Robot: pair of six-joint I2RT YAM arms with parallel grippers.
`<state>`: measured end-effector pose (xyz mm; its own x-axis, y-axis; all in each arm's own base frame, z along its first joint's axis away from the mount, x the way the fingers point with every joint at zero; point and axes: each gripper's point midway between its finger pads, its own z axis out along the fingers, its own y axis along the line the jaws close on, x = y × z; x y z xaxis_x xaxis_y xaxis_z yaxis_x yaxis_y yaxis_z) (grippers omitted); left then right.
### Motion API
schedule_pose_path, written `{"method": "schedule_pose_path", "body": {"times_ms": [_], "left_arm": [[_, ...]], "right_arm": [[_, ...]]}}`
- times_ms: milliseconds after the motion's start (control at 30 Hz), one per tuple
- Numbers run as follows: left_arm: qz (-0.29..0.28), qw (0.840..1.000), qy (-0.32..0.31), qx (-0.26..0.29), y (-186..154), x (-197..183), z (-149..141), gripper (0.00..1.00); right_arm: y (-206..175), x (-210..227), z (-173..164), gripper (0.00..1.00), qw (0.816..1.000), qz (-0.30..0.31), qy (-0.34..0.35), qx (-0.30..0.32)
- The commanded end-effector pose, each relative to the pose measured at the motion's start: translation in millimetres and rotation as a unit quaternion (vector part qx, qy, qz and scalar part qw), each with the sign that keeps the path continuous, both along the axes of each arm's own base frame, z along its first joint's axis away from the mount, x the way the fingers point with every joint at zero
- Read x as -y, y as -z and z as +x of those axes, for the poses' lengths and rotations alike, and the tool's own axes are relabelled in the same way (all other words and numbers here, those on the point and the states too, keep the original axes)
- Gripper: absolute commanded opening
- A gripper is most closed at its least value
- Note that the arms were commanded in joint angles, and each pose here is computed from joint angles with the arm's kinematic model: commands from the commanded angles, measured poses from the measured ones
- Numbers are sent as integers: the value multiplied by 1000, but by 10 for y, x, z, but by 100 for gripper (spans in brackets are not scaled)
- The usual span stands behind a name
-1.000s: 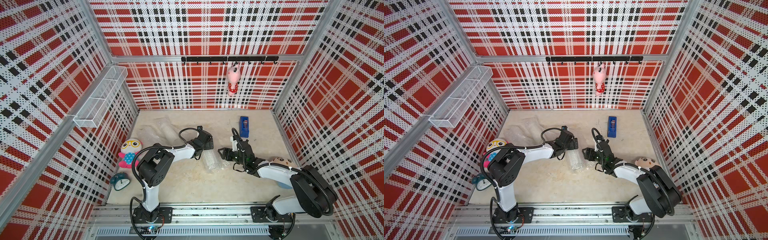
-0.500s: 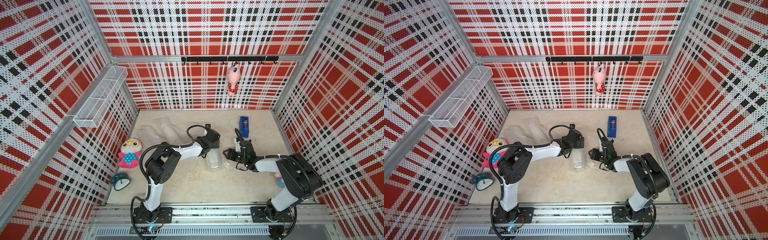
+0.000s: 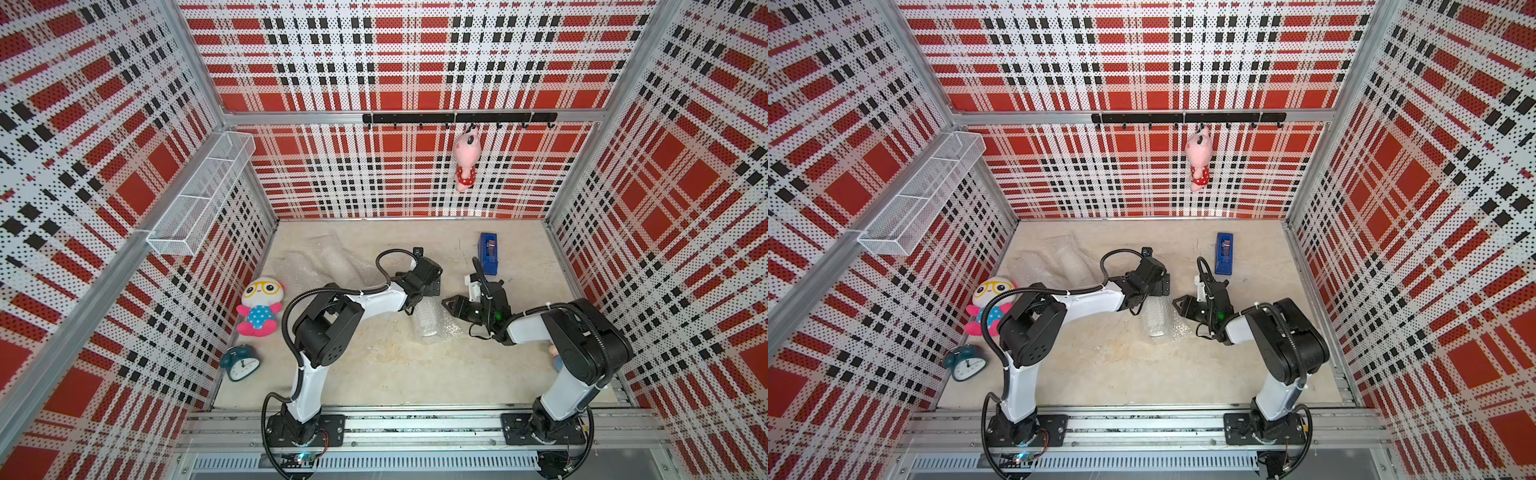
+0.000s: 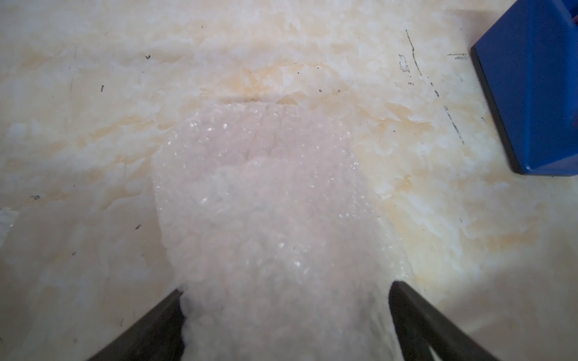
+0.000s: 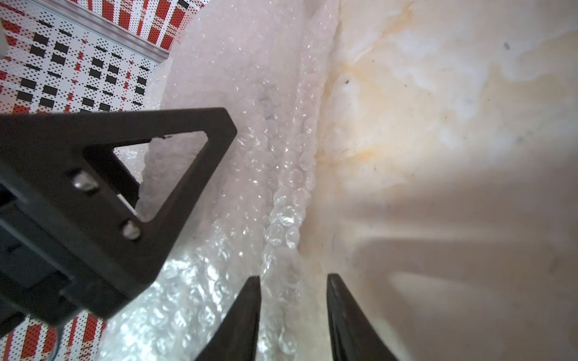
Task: Wrap vases in bubble wrap
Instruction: Wrap the vase in bubble wrap.
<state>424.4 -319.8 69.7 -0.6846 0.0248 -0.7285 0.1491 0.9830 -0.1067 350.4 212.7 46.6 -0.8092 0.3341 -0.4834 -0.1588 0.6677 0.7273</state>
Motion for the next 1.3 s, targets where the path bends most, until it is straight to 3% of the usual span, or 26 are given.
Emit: {"method": "schedule_pose_path", "body": {"times_ms": [0,333,700,1067,1267], "left_arm": [[34,997,26,-62,459,-12,-209,99],[-3,998,17,-63,378,-88,-200,99],[-65,996,12,-65,240,-162,-184,100],[-161,986,19,-37,-140,-130,-228,98],[-183,982,22,-29,-233,-120,-222,98]], "right_arm": [[-97,-68,65,32,1000,26,-9,14],[-269,-128,41,14,999,25,-15,43],[-507,-435,-96,10,992,-27,-56,107],[-409,-487,-111,10,992,-46,-62,99],[-439,-520,-115,10,992,-44,-65,103]]}}
